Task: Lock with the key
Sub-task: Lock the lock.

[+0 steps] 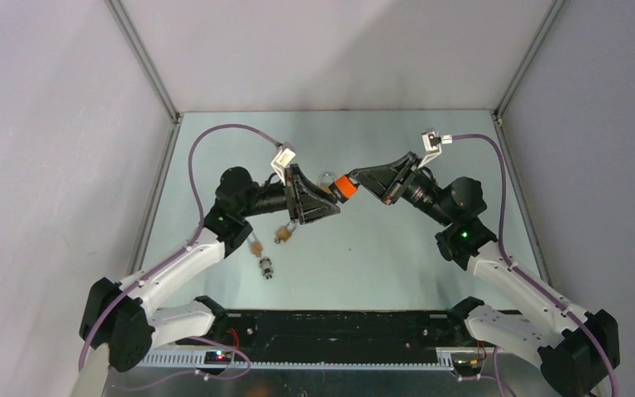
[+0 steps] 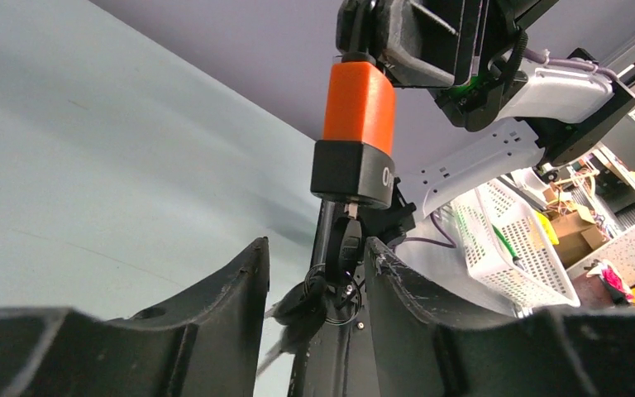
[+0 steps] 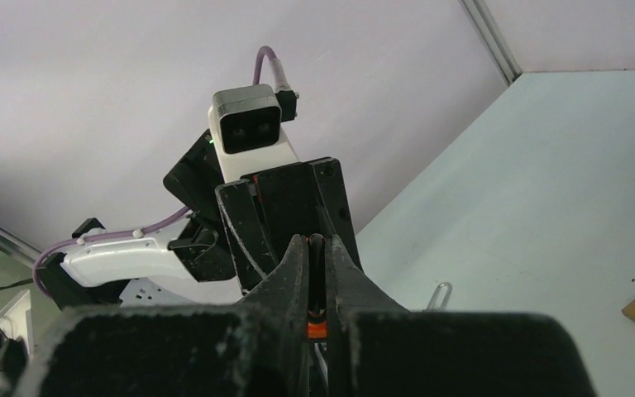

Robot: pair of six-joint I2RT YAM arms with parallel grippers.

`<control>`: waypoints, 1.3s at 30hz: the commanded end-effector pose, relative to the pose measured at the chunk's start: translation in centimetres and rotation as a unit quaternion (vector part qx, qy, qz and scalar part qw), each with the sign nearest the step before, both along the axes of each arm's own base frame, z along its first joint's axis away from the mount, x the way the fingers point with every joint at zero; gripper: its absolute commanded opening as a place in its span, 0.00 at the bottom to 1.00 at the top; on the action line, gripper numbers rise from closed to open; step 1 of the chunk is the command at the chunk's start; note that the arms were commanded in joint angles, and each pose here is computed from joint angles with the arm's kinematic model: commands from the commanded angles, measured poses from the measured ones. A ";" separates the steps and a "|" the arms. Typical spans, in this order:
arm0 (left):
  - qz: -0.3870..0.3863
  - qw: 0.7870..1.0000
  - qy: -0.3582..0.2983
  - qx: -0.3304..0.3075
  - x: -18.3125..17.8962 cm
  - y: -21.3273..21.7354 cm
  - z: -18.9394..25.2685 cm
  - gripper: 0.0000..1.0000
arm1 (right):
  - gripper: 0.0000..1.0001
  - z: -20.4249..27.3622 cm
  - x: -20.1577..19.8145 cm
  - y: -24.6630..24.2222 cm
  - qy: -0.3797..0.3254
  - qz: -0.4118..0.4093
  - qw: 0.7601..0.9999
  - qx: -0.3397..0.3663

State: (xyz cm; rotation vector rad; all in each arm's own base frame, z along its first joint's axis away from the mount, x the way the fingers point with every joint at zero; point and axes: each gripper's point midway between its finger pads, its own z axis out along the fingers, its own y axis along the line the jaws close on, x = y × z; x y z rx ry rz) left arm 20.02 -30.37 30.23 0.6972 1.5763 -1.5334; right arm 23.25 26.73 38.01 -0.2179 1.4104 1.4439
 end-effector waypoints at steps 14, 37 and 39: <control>-0.024 0.999 -0.015 -0.016 -0.6 0.7 2.4 0.06 | 0.00 5.5 -1.6 -0.4 -0.071 0.025 0.996 0.057; -0.043 0.999 0.012 -0.002 -2.4 2.1 -0.3 0.00 | 0.00 8.2 0.7 -7.3 -0.099 -0.090 0.982 0.130; -0.054 0.998 0.014 -0.003 -3.0 2.2 -0.2 0.00 | 0.00 8.3 0.6 -7.4 -0.120 -0.082 0.982 0.120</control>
